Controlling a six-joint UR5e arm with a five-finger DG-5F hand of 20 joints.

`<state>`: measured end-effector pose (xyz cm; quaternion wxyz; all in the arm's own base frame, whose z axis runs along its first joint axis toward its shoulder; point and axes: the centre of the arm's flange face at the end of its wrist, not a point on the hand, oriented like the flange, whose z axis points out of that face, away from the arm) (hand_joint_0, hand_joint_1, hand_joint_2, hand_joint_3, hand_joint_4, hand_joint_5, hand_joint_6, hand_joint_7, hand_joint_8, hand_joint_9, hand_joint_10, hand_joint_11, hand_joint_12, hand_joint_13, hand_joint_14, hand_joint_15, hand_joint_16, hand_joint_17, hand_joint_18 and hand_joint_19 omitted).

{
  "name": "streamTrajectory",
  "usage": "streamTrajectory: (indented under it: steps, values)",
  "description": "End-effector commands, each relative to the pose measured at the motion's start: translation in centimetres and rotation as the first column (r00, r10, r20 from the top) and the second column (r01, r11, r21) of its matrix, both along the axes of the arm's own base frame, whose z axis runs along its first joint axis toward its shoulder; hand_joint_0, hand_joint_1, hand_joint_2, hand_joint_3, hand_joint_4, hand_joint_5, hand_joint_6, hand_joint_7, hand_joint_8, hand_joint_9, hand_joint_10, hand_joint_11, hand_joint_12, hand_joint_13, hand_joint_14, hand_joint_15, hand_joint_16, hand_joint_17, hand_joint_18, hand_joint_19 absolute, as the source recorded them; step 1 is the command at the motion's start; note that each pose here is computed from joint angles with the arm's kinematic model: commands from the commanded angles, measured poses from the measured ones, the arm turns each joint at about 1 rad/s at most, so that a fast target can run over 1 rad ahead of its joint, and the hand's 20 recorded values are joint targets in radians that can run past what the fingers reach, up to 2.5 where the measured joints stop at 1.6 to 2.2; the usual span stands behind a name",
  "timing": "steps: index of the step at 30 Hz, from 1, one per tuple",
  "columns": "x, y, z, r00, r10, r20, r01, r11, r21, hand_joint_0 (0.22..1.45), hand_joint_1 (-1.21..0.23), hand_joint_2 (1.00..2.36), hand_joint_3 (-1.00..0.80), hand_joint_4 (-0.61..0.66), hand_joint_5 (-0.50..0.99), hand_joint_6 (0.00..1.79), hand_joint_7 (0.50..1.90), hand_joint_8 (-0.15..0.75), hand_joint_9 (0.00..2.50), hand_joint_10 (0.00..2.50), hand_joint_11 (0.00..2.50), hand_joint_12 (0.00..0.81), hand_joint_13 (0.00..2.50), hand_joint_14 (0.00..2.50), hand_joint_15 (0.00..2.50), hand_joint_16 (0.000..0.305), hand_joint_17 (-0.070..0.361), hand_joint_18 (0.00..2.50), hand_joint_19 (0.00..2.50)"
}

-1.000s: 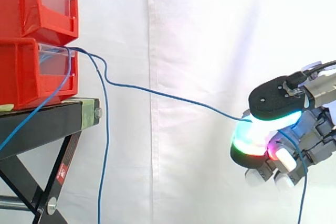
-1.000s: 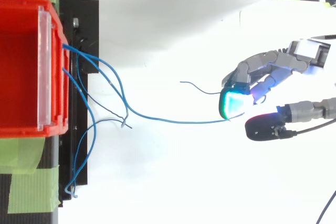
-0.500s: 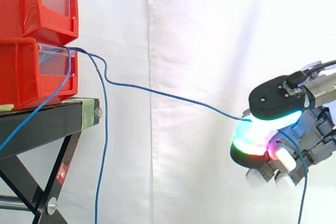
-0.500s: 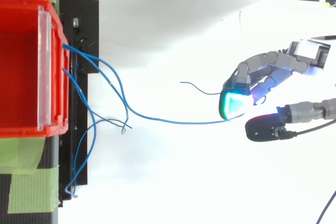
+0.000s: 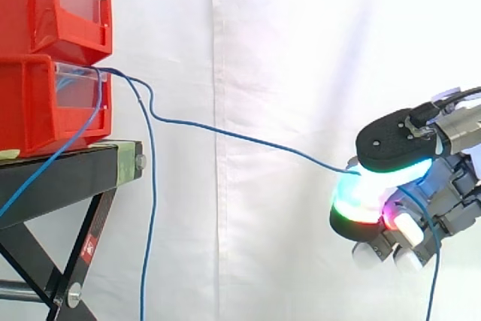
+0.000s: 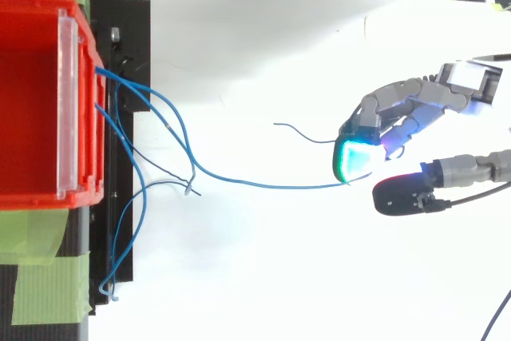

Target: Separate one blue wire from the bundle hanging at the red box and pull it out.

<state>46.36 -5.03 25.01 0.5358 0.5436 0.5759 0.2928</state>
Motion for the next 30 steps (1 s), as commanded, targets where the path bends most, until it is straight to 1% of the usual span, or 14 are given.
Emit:
streamTrajectory:
  steps: [1,17,30]
  values:
    - [0.00,0.00,-0.02,1.0000,0.000,0.001,0.000,1.0000,0.000,0.60,-0.77,1.02,0.12,-0.09,-0.14,0.81,1.25,0.322,0.94,0.02,0.93,0.392,0.44,0.02,0.47,0.054,0.122,0.38,0.61]
    - [-0.01,0.00,0.05,1.0000,0.000,0.002,0.000,1.0000,0.001,0.60,-0.76,1.02,0.12,-0.08,-0.14,0.81,1.23,0.321,0.94,0.02,0.93,0.392,0.45,0.02,0.48,0.054,0.122,0.38,0.61]
    - [0.05,0.02,0.04,1.0000,0.000,0.002,0.000,1.0000,0.001,0.60,-0.76,1.02,0.12,-0.09,-0.14,0.81,1.25,0.320,0.94,0.02,0.93,0.393,0.44,0.02,0.47,0.054,0.122,0.38,0.61]
